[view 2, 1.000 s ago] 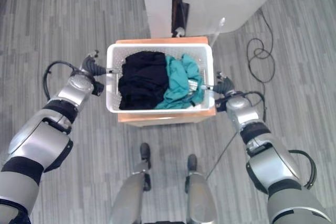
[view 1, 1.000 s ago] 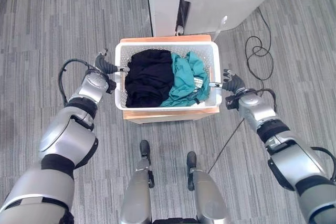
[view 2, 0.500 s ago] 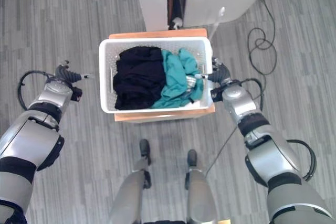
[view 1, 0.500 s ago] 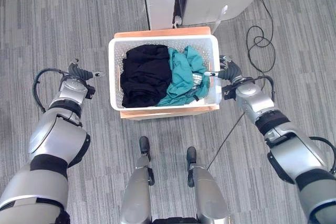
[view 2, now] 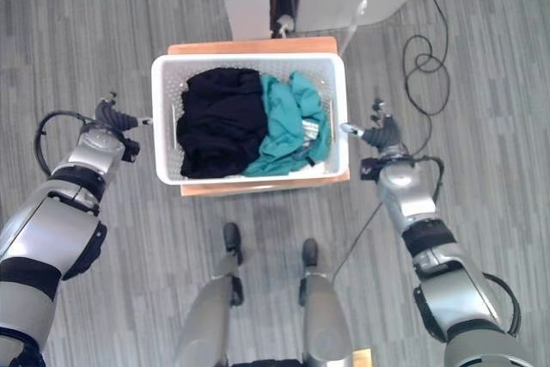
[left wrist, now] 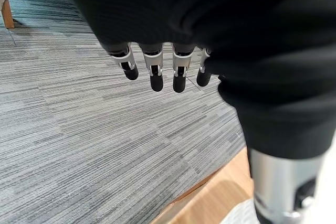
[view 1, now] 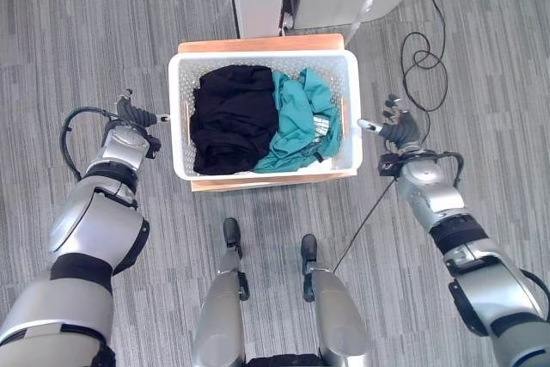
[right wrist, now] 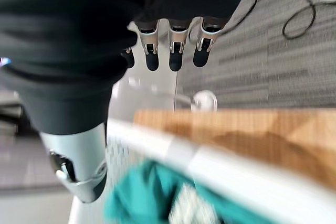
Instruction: Grab the laundry basket,head to the washer,open it,put in the laundry and shut it.
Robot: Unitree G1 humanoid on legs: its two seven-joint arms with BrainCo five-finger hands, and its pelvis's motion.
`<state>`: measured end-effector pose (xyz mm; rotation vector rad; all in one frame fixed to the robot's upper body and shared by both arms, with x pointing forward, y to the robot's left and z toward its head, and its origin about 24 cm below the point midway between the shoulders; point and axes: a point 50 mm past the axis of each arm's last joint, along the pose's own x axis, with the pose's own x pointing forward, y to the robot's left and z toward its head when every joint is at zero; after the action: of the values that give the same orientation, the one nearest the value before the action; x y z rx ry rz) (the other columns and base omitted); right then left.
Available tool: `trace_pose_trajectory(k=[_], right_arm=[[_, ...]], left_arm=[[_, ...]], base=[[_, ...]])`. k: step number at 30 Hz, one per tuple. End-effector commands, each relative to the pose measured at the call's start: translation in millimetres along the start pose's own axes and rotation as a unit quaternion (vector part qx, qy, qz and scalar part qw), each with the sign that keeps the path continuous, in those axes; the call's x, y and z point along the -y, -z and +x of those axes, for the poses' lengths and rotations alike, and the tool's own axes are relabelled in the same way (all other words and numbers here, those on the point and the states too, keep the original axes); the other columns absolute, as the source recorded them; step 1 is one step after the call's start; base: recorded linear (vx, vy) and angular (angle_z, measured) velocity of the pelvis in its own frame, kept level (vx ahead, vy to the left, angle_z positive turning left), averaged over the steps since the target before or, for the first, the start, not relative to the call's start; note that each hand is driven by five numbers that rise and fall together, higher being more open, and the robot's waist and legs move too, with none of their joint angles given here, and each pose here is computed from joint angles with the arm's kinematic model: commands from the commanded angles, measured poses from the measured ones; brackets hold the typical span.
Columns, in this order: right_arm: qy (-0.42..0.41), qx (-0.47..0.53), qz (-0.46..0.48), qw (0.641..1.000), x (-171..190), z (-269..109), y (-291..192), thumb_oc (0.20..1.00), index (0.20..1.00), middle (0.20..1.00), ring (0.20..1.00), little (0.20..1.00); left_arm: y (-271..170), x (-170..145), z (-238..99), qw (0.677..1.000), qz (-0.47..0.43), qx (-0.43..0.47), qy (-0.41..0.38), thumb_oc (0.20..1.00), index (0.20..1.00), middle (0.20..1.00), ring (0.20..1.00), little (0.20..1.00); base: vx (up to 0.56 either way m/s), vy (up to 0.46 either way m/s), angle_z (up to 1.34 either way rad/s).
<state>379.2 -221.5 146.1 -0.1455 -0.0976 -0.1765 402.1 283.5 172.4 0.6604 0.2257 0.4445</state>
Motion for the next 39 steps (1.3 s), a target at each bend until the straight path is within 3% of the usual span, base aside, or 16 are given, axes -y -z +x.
trace_pose_trajectory(k=[1, 7, 21, 25, 32, 34, 39], right_arm=[[0.061, 0.091, 0.025, 0.994, 29.9, 4.5, -39.1, 1.000, 1.000, 1.000, 1.000, 1.000], [0.094, 0.102, 0.018, 0.990, 40.6, 2.8, -41.4, 1.000, 1.000, 1.000, 1.000, 1.000], [-0.005, 0.045, -0.045, 0.998, -6.2, 13.5, -28.2, 1.000, 1.000, 1.000, 1.000, 1.000], [-0.022, 0.037, -0.064, 0.997, -11.3, 11.4, -22.7, 1.000, 1.000, 1.000, 1.000, 1.000], [-0.025, 0.007, -0.029, 0.999, -4.7, 1.6, -0.4, 1.000, 1.000, 1.000, 1.000, 1.000], [-0.013, -0.002, -0.017, 1.000, 1.2, 0.1, 4.0, 1.000, 1.000, 1.000, 1.000, 1.000], [-0.004, -0.016, -0.012, 1.000, 5.4, 0.4, 8.2, 1.000, 1.000, 1.000, 1.000, 1.000]], left_arm=[[-31.2, -11.0, 0.4, 0.999, -0.007, 0.041, -0.032, 1.000, 1.000, 1.000, 1.000, 1.000], [-31.5, -7.1, -0.4, 0.999, 0.002, 0.039, -0.034, 1.000, 1.000, 1.000, 1.000, 1.000], [-37.8, -4.9, -1.0, 0.999, 0.001, 0.039, -0.021, 1.000, 1.000, 1.000, 1.000, 1.000], [-42.4, -16.6, 0.4, 0.998, -0.004, 0.048, -0.031, 1.000, 1.000, 1.000, 1.000, 1.000], [-42.0, -41.8, 3.4, 0.993, -0.099, 0.050, -0.033, 1.000, 1.000, 1.000, 1.000, 1.000], [-49.3, -29.4, 1.7, 0.976, -0.206, 0.063, 0.010, 1.000, 1.000, 1.000, 1.000, 1.000], [-52.5, -34.4, 1.9, 0.971, -0.228, 0.063, 0.018, 1.000, 1.000, 1.000, 1.000, 1.000]], base=[[0.01, 0.045, 0.01], [0.01, 0.018, 0.00], [0.00, 0.000, 0.00], [0.01, 0.000, 0.00], [0.02, -0.003, 0.01], [0.02, -0.005, 0.09], [0.00, 0.000, 0.01]])
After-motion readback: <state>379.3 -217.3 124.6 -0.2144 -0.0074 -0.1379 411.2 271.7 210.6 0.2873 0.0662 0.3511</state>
